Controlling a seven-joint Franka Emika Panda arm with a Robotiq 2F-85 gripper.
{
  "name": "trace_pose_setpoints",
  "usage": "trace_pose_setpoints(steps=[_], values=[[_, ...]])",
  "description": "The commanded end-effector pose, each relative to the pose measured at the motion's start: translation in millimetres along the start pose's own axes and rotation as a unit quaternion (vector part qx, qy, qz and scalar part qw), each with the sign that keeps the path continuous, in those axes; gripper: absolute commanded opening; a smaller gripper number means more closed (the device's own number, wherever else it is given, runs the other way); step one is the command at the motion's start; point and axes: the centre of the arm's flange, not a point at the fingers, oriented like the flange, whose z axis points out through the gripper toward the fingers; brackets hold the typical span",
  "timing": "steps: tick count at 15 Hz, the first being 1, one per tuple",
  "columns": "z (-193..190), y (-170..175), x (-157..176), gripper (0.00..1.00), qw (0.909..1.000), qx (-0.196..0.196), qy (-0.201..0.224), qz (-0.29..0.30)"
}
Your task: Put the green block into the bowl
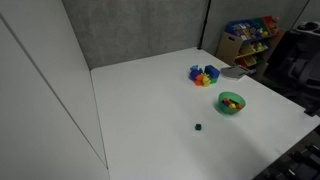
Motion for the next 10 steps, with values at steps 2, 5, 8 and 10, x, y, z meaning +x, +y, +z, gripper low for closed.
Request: trace_pose_setpoints(steps=[2, 5, 8, 10], values=[[0.0, 0.0, 0.0, 1.00, 1.0000, 0.000, 0.000, 0.000], [0.4, -1.7, 2.7, 1.00, 1.0000, 0.000, -0.001, 0.000], [1.9, -9.9, 14.2, 1.00, 0.9999, 0.007, 0.002, -0.009], [6.1, -16.3, 22.6, 1.00, 0.9998, 0.012, 0.008, -0.017]])
